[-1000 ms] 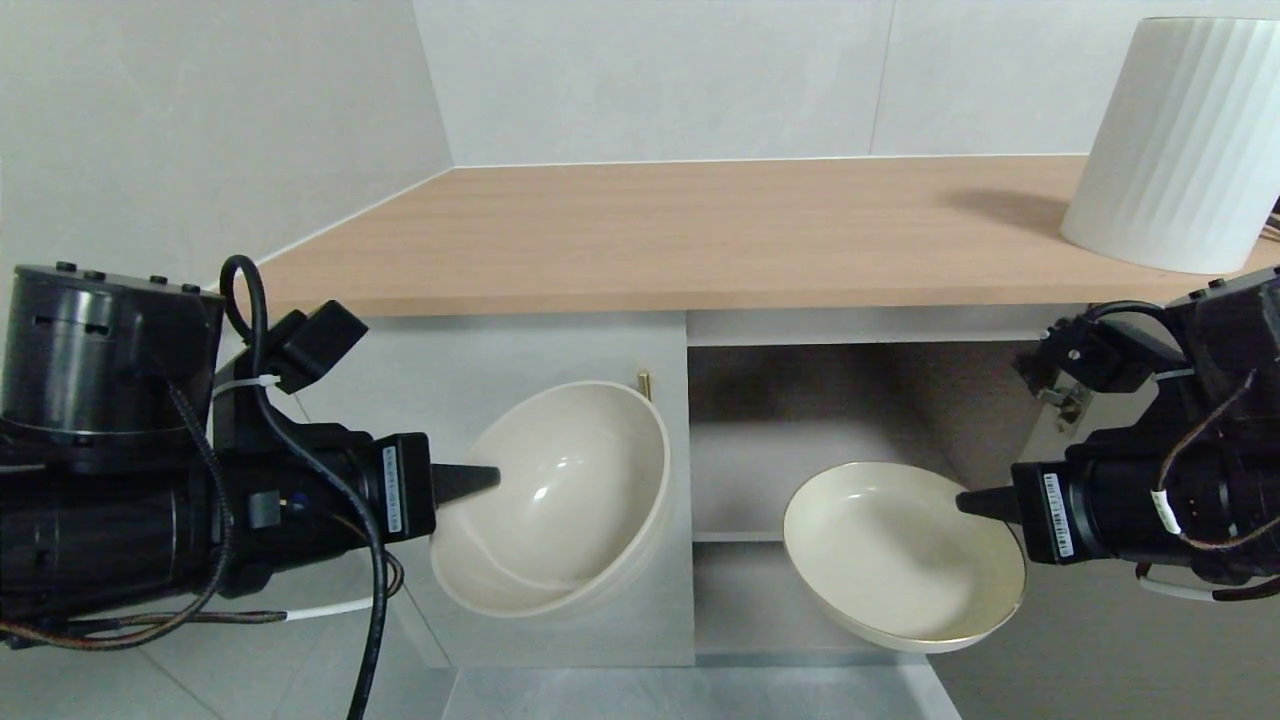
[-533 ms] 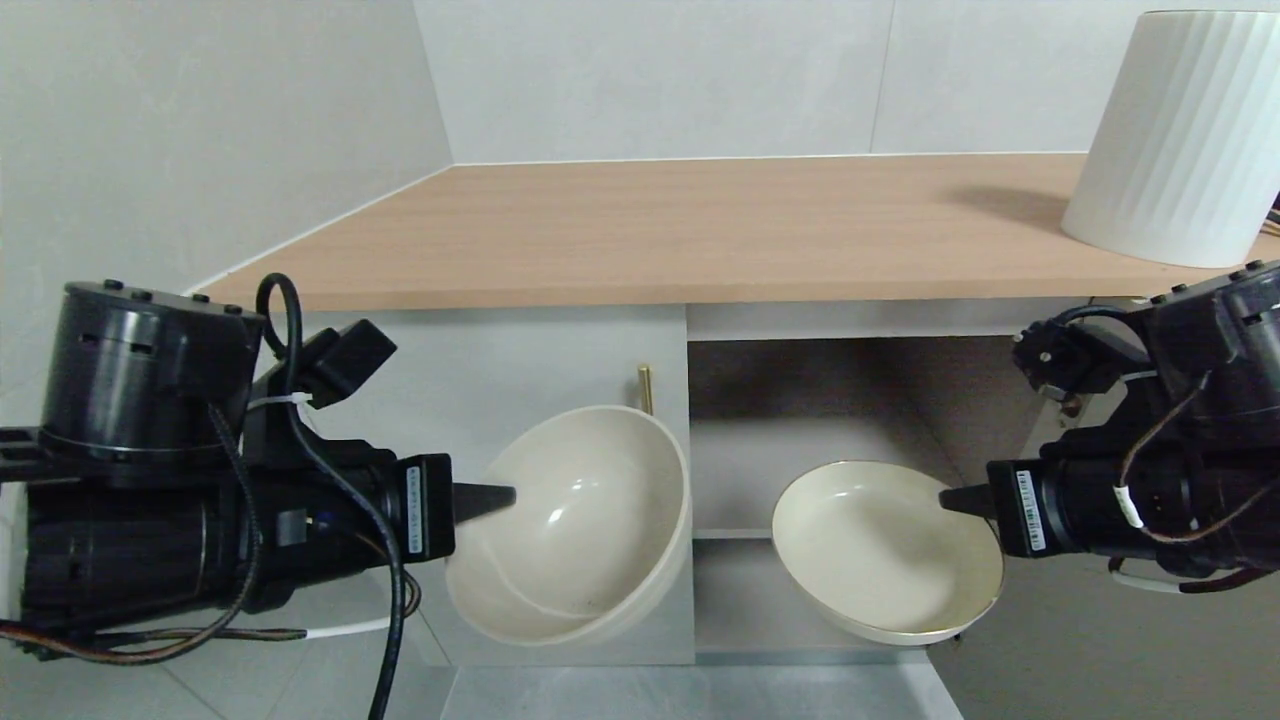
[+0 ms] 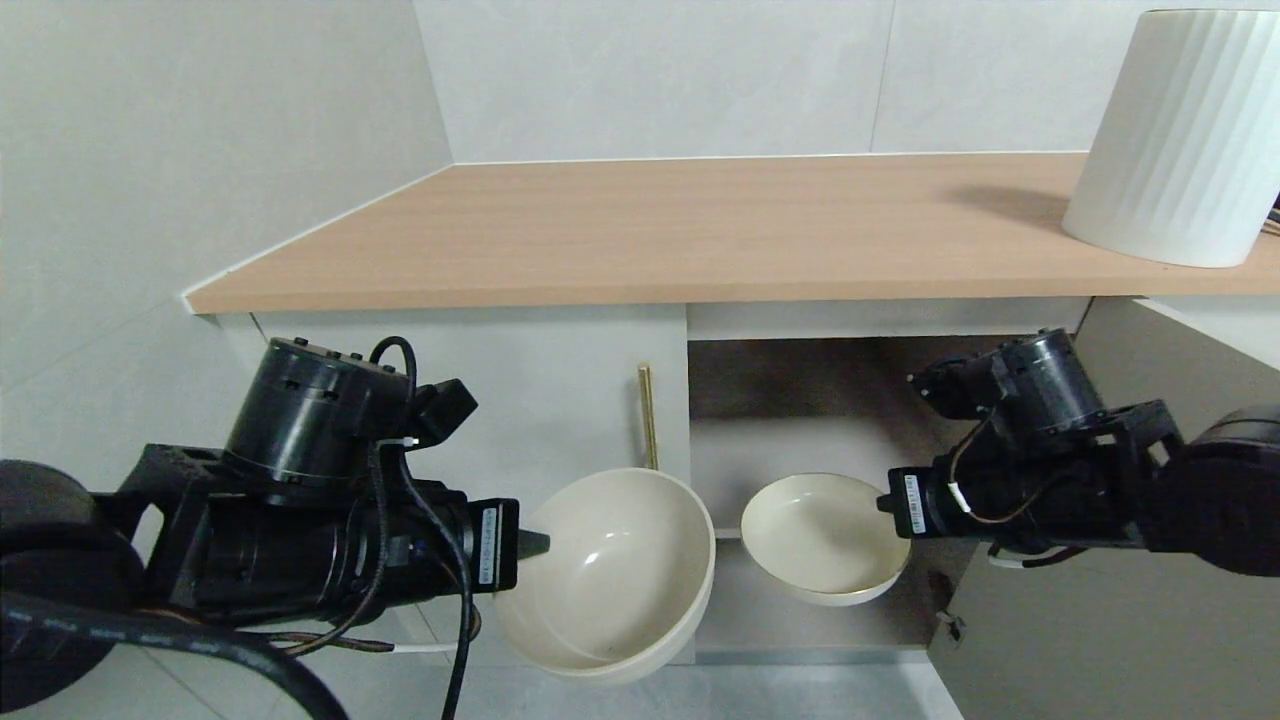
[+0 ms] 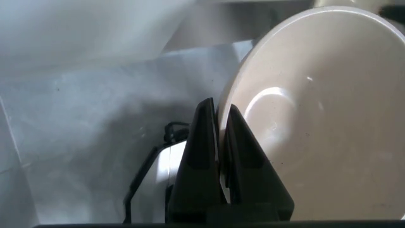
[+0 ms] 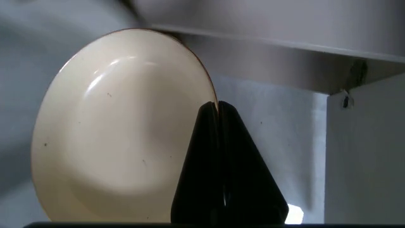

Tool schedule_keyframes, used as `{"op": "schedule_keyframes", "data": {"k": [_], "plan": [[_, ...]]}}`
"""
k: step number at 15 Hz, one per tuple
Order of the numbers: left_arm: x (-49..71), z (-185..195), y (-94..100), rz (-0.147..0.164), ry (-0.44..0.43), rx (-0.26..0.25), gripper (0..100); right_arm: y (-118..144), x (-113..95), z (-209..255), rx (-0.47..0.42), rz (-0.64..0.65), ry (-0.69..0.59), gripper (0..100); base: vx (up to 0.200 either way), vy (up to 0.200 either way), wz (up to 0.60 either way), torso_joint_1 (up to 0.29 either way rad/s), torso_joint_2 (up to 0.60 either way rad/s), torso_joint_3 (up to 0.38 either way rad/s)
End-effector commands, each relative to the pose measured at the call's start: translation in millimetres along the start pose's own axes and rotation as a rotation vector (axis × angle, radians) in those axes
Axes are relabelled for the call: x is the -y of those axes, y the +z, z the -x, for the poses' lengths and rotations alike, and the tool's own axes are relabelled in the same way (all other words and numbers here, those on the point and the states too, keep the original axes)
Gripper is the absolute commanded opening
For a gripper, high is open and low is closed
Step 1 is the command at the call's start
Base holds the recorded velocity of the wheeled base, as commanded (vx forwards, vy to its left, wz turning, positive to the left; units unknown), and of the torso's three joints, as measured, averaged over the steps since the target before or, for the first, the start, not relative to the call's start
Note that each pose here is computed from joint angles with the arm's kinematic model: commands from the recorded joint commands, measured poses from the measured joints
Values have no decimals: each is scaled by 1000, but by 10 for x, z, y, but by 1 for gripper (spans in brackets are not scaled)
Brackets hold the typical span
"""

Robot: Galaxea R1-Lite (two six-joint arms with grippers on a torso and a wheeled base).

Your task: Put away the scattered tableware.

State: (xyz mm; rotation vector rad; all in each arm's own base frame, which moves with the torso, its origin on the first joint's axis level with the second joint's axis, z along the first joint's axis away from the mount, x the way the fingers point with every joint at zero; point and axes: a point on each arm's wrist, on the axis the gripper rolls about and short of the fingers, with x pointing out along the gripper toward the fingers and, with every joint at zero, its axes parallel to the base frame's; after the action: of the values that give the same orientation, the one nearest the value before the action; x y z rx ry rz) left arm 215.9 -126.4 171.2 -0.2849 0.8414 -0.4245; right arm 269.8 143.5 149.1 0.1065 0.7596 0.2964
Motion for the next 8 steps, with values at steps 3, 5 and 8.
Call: {"op": "schedule_keyframes", "data": {"k": [3, 5, 8], "plan": [[-7, -82, -20, 0, 10, -26, 0, -217, 268, -878, -19, -73, -115, 0, 0, 0, 0, 0, 0, 0], [25, -72, -32, -10, 12, -21, 0, -290, 350, -1144, 28, -85, -163, 0, 0, 0, 0, 0, 0, 0], [29, -78, -35, -13, 33, -10, 0, -361, 525, -1500, 129, -139, -224, 0, 0, 0, 0, 0, 0, 0]]}}
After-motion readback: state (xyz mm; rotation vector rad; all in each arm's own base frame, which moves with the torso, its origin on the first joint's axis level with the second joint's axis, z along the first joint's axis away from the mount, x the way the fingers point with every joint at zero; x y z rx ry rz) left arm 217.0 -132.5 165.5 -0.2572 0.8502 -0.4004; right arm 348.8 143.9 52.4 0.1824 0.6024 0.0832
